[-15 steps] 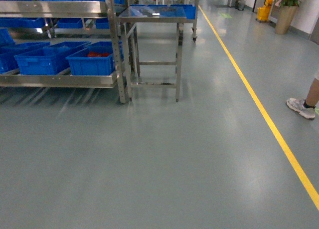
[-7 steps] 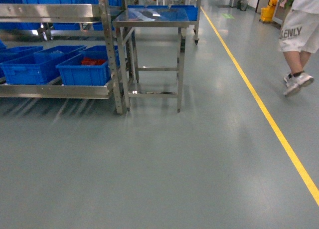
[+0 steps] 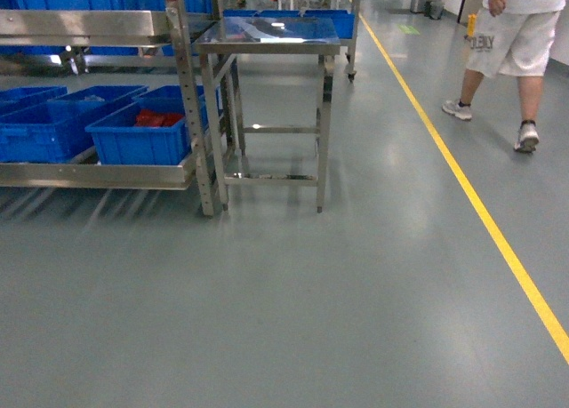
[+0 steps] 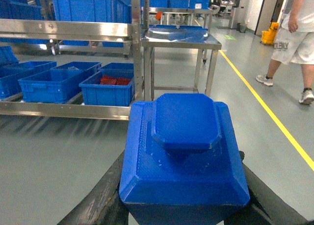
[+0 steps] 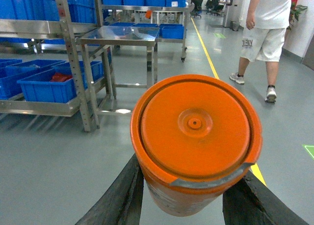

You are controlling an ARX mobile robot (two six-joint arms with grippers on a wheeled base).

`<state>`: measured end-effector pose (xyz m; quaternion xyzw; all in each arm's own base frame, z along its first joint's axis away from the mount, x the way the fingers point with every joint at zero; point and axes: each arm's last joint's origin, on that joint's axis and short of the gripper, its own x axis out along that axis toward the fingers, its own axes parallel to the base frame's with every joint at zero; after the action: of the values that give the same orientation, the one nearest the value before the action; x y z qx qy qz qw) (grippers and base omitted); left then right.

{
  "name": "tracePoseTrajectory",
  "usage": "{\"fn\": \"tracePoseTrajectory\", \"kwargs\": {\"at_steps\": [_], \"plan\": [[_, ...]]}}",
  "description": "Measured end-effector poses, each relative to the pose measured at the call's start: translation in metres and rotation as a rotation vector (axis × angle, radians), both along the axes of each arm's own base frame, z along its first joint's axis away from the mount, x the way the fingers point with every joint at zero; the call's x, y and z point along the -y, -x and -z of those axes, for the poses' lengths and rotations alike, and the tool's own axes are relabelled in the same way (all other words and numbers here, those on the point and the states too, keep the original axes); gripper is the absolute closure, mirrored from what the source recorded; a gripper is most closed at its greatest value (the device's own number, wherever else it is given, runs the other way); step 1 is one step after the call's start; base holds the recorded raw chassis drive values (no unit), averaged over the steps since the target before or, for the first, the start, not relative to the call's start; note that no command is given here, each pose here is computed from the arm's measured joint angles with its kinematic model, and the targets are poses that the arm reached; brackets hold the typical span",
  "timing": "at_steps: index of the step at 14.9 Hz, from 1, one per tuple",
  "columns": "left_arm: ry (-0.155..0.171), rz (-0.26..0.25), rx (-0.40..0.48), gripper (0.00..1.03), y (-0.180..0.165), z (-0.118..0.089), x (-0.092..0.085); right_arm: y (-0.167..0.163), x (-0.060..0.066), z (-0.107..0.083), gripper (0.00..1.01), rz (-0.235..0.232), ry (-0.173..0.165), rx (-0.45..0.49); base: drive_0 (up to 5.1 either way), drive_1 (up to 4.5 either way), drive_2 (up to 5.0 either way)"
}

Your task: Sort blue parts and orange caps into right shelf containers

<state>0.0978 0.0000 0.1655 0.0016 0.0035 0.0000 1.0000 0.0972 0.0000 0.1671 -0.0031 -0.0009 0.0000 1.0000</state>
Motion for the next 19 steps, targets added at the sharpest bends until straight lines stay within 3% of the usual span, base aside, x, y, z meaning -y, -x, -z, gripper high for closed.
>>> {"fn": "tracePoseTrajectory", "kwargs": {"at_steps": [19], "plan": [[0.000, 0.000, -0.001, 0.60, 0.0000, 0.0001, 0.0000, 0.0000, 0.0000, 0.0000, 0.61, 0.000, 0.000, 0.000, 0.0, 4.27, -4.2]]}}
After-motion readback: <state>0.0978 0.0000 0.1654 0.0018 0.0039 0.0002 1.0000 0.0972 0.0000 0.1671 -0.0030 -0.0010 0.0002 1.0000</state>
